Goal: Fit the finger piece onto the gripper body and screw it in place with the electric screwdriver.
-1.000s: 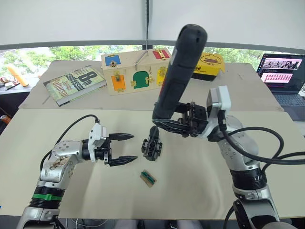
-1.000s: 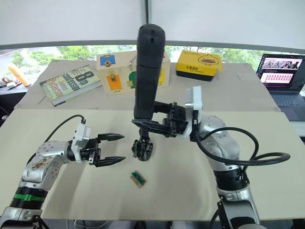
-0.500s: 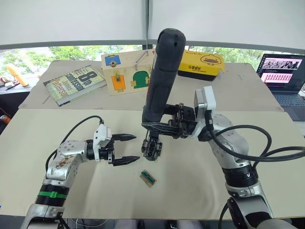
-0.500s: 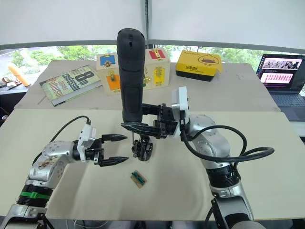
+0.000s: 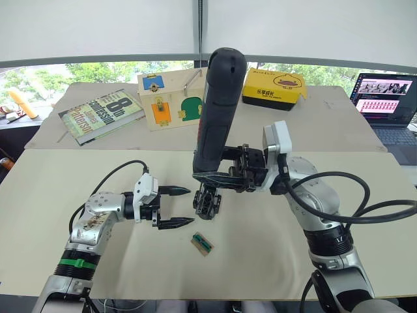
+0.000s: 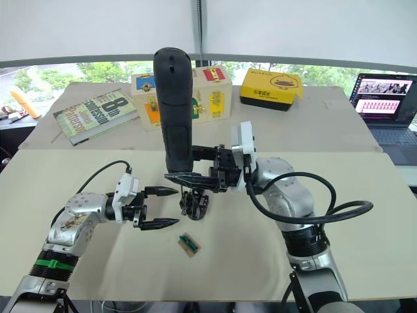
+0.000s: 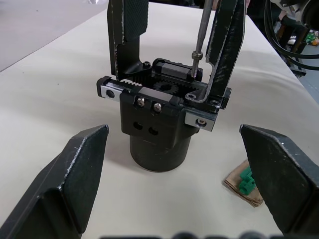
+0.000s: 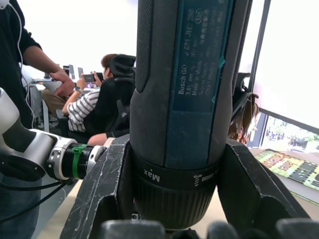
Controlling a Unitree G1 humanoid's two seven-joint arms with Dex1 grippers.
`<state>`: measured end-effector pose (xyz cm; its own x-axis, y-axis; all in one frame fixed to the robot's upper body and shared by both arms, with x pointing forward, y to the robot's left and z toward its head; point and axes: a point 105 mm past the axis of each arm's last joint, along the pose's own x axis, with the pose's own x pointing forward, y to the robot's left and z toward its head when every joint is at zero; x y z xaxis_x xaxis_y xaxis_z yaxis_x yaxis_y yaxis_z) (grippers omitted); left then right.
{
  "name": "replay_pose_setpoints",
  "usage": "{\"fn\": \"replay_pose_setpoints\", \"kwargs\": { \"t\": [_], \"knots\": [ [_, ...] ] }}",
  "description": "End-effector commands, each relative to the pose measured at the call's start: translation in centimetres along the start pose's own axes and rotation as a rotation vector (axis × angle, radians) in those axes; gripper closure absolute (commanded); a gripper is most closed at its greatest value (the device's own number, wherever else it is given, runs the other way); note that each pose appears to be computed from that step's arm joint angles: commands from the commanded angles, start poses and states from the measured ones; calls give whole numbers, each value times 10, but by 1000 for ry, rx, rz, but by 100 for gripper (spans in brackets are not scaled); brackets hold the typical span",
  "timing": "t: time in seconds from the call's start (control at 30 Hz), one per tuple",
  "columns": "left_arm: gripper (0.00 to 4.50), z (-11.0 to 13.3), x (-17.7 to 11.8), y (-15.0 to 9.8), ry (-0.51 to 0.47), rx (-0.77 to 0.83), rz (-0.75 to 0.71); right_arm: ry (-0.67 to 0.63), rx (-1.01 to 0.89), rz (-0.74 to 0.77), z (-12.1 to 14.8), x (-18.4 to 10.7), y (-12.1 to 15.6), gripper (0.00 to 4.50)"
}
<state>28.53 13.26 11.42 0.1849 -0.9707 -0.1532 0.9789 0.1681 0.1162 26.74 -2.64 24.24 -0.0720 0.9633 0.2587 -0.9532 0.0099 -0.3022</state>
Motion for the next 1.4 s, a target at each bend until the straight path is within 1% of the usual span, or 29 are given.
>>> {"fn": "replay_pose_setpoints", "kwargs": {
  "t": [0.03,0.53,1.4],
  "knots": [
    [0,12,5,0,-15,51,-17,-21,-43,22,9,1,3,255],
    [0,11,7,-1,-10,52,-22,-7,-41,19,6,-2,4,255],
    [0,-1,4,-4,1,36,-16,-9,-62,-9,3,-2,1,255]
  ]
}}
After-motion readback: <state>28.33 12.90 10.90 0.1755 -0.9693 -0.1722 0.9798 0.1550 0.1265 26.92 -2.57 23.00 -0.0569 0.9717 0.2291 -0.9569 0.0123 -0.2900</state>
